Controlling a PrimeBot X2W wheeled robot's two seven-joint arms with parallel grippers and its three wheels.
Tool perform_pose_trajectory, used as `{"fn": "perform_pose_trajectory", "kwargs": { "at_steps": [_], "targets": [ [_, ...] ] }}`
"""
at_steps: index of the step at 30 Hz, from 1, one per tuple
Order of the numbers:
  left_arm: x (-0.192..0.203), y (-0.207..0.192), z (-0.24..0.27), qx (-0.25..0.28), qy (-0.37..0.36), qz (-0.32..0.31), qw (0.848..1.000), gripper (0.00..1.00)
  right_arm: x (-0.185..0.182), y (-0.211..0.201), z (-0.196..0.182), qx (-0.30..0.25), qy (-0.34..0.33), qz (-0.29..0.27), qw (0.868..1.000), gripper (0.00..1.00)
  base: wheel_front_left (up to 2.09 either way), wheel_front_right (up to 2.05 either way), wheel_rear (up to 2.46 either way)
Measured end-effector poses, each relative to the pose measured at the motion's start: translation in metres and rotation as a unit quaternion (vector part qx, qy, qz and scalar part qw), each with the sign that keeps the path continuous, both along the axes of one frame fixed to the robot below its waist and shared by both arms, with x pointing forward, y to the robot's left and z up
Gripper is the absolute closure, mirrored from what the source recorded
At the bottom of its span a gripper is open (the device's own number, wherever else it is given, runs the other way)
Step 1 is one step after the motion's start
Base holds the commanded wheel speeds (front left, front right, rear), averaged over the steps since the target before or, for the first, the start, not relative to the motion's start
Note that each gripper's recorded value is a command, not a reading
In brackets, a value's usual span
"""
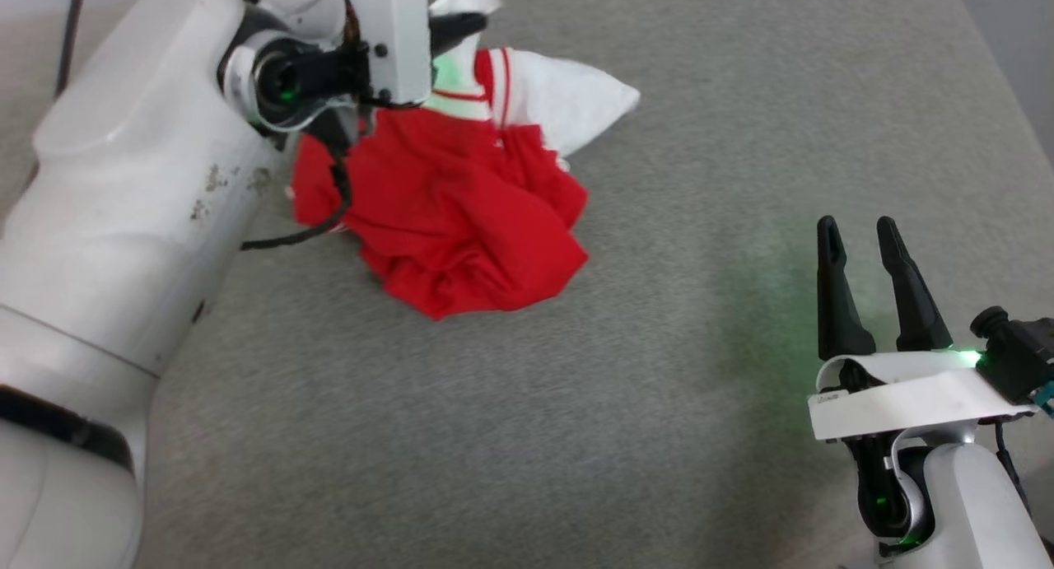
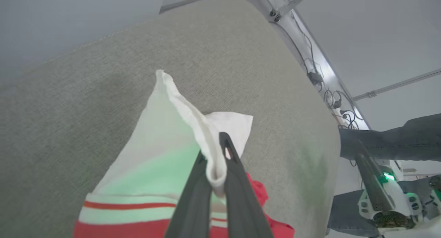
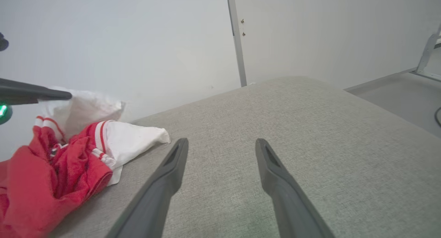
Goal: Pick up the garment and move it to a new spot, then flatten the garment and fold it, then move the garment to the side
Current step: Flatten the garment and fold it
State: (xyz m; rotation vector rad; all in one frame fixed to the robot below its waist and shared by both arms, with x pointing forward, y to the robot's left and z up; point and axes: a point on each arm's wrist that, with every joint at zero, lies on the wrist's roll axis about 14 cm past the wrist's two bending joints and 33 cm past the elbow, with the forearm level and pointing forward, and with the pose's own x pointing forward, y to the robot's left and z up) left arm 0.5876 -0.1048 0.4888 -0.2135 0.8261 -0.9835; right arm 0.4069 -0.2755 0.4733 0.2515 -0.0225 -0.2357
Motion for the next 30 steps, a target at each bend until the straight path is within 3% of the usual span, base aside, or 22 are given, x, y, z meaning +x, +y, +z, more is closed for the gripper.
{"fn": "perform_pose_trajectory", "kwargs": {
  "at_steps": [5,14,21,25,30],
  "targets": [
    [0.000,0.026,0.026,-0.047,-0.022,0.042,0.998,1.00,0.010,0.020,-0.001,-0.001,-0.003,0.030,1.000,0.00,0.00,0.00,0.00],
    [-0.024,0.149,0.014,-0.073,-0.027,0.185,0.980,1.00,0.027,0.062,0.006,0.002,-0.021,0.089,0.996,0.00,0.00,0.00,0.00],
    [-0.069,0.242,-0.018,-0.051,-0.010,0.290,0.956,1.00,0.034,0.086,0.015,0.007,-0.038,0.121,0.992,0.00,0.00,0.00,0.00],
    [-0.084,0.275,-0.025,-0.038,-0.016,0.330,0.943,1.00,0.039,0.100,0.021,0.008,-0.046,0.139,0.989,0.00,0.00,0.00,0.00],
    [-0.088,0.302,-0.037,0.018,-0.056,0.340,0.939,1.00,0.039,0.100,0.021,0.008,-0.046,0.139,0.989,0.00,0.00,0.00,0.00]
  ]
}}
